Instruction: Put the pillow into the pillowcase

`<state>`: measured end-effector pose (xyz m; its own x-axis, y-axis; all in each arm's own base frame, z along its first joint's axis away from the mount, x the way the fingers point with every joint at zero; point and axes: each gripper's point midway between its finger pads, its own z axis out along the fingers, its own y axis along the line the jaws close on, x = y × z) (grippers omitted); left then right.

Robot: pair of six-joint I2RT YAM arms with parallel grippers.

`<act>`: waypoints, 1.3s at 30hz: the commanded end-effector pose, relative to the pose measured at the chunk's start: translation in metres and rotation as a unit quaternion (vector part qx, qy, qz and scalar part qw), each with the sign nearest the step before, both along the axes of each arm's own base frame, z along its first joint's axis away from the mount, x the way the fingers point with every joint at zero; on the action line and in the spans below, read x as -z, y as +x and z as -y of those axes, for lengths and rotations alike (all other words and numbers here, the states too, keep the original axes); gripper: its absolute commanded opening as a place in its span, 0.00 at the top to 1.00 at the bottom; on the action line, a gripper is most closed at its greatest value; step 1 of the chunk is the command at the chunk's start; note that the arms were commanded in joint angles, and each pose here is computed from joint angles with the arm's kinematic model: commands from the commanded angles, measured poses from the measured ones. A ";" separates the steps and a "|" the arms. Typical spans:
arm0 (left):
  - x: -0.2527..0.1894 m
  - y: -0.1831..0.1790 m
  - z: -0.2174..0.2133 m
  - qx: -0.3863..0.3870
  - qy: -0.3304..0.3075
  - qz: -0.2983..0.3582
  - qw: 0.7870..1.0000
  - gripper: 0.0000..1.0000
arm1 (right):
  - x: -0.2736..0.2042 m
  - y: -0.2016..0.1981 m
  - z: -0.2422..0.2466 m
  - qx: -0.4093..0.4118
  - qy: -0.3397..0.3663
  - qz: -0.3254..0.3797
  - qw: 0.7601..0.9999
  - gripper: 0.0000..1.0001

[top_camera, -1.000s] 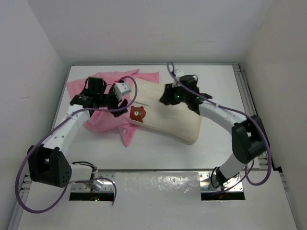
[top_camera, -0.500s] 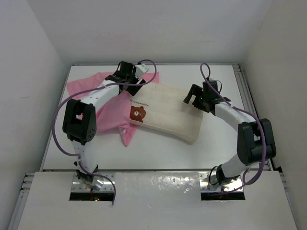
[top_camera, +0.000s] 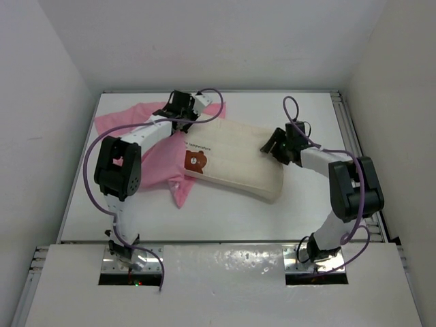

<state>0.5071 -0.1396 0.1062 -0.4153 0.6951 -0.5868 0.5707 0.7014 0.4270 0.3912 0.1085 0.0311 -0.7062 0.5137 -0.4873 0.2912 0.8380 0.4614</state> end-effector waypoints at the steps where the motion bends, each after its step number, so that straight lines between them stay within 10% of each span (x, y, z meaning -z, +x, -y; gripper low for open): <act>1: 0.002 -0.007 0.039 0.066 -0.079 -0.026 0.994 1.00 | 0.036 -0.030 -0.032 -0.034 0.084 -0.053 0.995 0.56; 4: -0.031 -0.006 0.071 0.127 -0.125 -0.018 0.984 1.00 | 0.017 -0.024 -0.058 -0.092 0.106 -0.006 0.990 1.00; 13: -0.088 -0.036 0.142 0.274 -0.178 -0.015 0.945 1.00 | -0.130 -0.027 -0.131 -0.235 0.184 0.286 0.910 1.00; 22: -0.067 -0.125 0.135 0.416 -0.149 -0.142 0.886 1.00 | -0.116 -0.022 -0.109 -0.147 0.209 0.272 0.928 1.00; 24: -0.049 -0.133 0.112 0.408 -0.113 -0.167 0.890 0.95 | -0.090 -0.033 -0.106 -0.183 0.173 0.216 0.943 0.76; 25: -0.041 -0.129 0.097 0.387 -0.088 -0.171 0.902 0.73 | -0.083 -0.038 -0.101 -0.218 0.138 0.214 0.942 0.28; 27: -0.043 -0.124 0.073 0.349 -0.083 -0.176 0.917 0.25 | -0.055 -0.043 -0.047 -0.182 0.022 0.149 0.972 0.01; 28: -0.049 -0.123 0.068 0.338 -0.088 -0.172 0.921 0.03 | -0.058 -0.038 -0.031 -0.173 -0.022 0.153 0.973 0.01; 30: -0.076 -0.120 0.056 0.312 -0.101 -0.146 0.933 0.00 | -0.086 -0.014 -0.010 -0.167 -0.095 0.178 0.965 0.01; 34: -0.112 -0.125 0.032 0.243 -0.111 -0.084 0.960 0.00 | -0.110 0.036 -0.020 -0.233 -0.158 0.205 0.937 0.10; 36: -0.111 -0.143 0.007 0.203 -0.097 -0.054 0.973 0.11 | -0.110 0.055 -0.065 -0.320 -0.126 0.194 0.919 0.64; 37: -0.126 -0.153 -0.003 0.195 -0.094 -0.018 0.976 0.45 | -0.133 0.073 -0.084 -0.344 -0.109 0.224 0.905 0.66; 39: -0.085 -0.177 -0.028 0.154 -0.066 -0.048 0.985 1.00 | -0.120 0.079 -0.113 -0.390 -0.088 0.205 0.893 0.27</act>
<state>0.3491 -0.1383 0.2097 -0.1885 0.7096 -0.6789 0.8622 0.4506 0.2316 0.4816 0.1763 0.1851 -0.4950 0.0335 -0.8683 -0.3864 0.8866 0.2544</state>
